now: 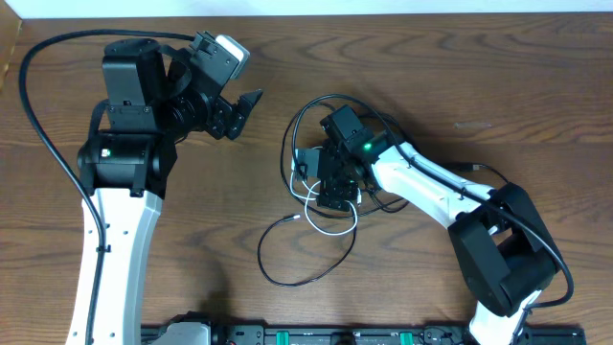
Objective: Untangle cables
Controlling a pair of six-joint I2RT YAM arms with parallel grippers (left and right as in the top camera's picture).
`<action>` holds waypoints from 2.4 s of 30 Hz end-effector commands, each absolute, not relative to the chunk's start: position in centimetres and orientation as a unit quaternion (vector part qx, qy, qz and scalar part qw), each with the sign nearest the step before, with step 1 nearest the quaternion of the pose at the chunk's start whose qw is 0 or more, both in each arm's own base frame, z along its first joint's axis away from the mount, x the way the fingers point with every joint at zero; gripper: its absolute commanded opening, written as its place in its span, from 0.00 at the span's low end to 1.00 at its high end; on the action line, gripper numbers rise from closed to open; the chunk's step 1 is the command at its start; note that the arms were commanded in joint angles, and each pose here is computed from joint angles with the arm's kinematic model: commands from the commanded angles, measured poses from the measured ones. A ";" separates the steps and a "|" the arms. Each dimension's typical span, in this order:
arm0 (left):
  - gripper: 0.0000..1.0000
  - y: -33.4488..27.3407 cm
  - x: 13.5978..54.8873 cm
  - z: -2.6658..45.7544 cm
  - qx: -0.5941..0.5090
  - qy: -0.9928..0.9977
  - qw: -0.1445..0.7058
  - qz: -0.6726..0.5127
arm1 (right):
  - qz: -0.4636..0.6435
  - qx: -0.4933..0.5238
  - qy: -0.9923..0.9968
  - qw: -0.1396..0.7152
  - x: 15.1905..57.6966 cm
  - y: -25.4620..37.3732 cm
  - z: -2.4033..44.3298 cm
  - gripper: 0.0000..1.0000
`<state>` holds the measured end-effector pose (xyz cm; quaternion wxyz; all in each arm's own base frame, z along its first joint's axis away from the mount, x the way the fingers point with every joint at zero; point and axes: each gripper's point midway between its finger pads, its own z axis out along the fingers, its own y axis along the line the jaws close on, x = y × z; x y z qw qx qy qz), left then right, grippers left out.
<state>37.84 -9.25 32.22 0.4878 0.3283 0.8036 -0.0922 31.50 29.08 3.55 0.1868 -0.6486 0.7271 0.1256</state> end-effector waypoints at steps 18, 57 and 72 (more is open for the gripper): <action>0.82 -9.4 37.7 32.3 0.334 0.801 0.486 -0.099 | 0.155 -0.644 0.735 0.145 30.3 29.0 0.4 0.94; 0.82 -9.4 37.7 32.3 0.334 0.801 0.487 -0.099 | 0.153 -0.638 0.740 0.145 30.6 27.9 -1.0 0.68; 0.82 -9.7 37.6 32.4 0.338 0.798 0.487 -0.107 | 0.153 -0.641 0.738 0.144 30.0 27.5 -2.0 0.53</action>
